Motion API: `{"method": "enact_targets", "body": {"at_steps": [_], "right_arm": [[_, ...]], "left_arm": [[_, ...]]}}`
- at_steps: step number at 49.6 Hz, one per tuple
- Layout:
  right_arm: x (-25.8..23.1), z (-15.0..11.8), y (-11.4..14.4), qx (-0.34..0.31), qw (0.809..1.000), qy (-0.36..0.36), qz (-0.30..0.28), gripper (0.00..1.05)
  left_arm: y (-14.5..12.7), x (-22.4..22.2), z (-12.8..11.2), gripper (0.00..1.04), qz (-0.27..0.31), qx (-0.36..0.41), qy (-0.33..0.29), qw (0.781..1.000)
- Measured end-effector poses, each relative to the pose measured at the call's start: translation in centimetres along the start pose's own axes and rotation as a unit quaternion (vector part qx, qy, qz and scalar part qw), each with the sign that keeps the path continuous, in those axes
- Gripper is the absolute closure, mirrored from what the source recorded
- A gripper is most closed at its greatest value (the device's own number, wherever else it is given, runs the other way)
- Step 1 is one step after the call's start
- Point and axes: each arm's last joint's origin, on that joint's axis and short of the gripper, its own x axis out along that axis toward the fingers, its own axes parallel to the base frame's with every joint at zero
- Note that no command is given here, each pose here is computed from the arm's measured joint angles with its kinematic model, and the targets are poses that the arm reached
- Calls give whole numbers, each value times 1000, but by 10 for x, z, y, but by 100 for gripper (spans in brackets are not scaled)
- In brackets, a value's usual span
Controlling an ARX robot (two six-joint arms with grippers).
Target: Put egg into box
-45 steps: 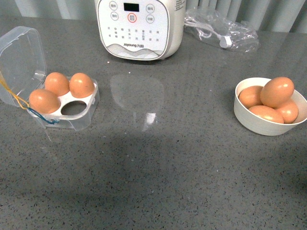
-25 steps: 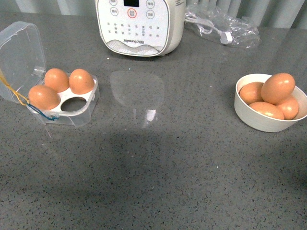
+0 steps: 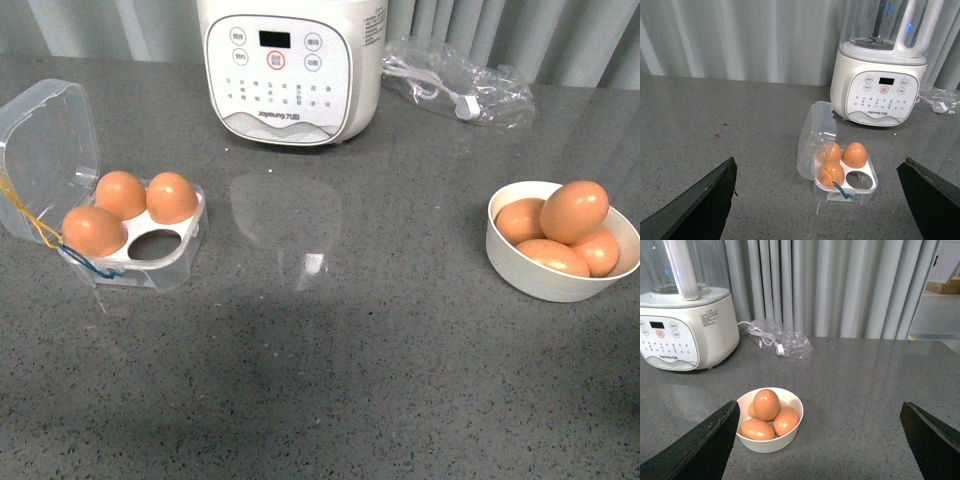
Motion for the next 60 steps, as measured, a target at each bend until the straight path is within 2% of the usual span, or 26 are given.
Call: {"method": "enact_targets", "body": {"at_steps": [17,19,23,28,39,46,52,60], "right_arm": [[0,0,0,-5,1000,1,-3,7],[1,-1,0,-39,998,13,-41,7],[6,0,0,-91,991,60,-75,7],[20,8,2,-119,984,123,-46,7],[78,29,9,-96,967,237,20,7],[120,31,16,-87,948,303,47,7],[165,26,25,-60,923,372,79,7],[198,17,32,-55,913,398,77,7]], "left_arm": [[0,0,0,7,0,0,0,1000],[0,0,0,7,0,0,0,1000],[0,0,0,7,0,0,0,1000],[0,0,0,7,0,0,0,1000],[0,0,0,7,0,0,0,1000],[0,0,0,7,0,0,0,1000],[0,0,0,7,0,0,0,1000],[0,0,0,7,0,0,0,1000]]}}
